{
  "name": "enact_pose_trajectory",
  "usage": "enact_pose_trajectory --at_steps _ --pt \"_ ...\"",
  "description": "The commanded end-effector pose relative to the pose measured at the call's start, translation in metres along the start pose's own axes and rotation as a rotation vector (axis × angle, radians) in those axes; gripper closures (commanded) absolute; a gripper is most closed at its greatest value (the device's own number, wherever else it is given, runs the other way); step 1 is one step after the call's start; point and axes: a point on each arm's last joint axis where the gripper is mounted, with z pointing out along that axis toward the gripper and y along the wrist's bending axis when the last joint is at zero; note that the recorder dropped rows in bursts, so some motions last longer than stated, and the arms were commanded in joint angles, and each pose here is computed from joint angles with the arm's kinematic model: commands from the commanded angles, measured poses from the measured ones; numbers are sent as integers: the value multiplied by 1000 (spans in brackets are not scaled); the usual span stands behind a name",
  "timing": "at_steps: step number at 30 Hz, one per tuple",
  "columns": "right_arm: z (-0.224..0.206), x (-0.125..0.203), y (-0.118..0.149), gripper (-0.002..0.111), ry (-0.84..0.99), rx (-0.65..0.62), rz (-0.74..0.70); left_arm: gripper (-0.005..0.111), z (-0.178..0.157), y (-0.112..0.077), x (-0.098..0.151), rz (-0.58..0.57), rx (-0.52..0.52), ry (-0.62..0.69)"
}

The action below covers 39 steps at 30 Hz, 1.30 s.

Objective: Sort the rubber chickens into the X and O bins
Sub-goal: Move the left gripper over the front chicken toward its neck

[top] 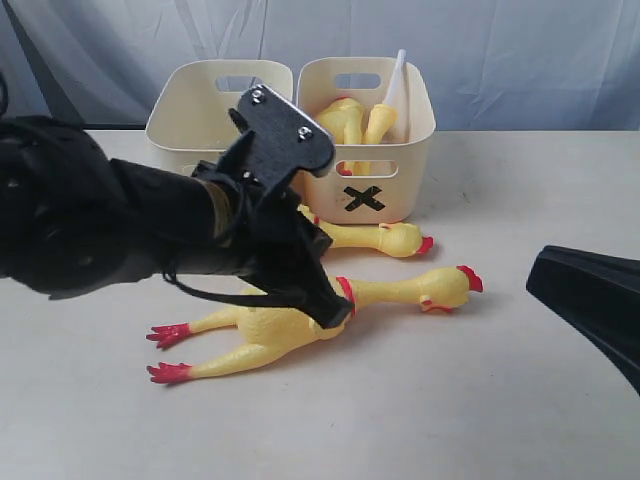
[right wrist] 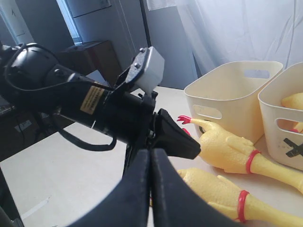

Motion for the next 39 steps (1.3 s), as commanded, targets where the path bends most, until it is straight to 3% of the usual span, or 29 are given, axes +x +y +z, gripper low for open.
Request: enact_pose_trajectory --at_steps 1,5,9,24,30,35,39 --pt "-1 1 0 108 -2 3 -2 107 7 -6 -5 67 88 24" --pt "-1 1 0 108 -2 3 -2 107 13 -14 -9 157 180 27" --pt "-1 1 0 108 -2 3 -2 107 23 -14 -11 170 225 81" --pt "-1 1 0 108 -2 3 -2 107 86 -4 -34 274 233 148" --pt "-1 1 0 108 -2 3 -2 107 107 -5 -34 371 299 210" --pt "-1 1 0 108 -2 3 -2 107 125 15 -32 292 339 241" --pt "-1 1 0 108 -2 3 -2 107 130 25 -42 230 266 143"
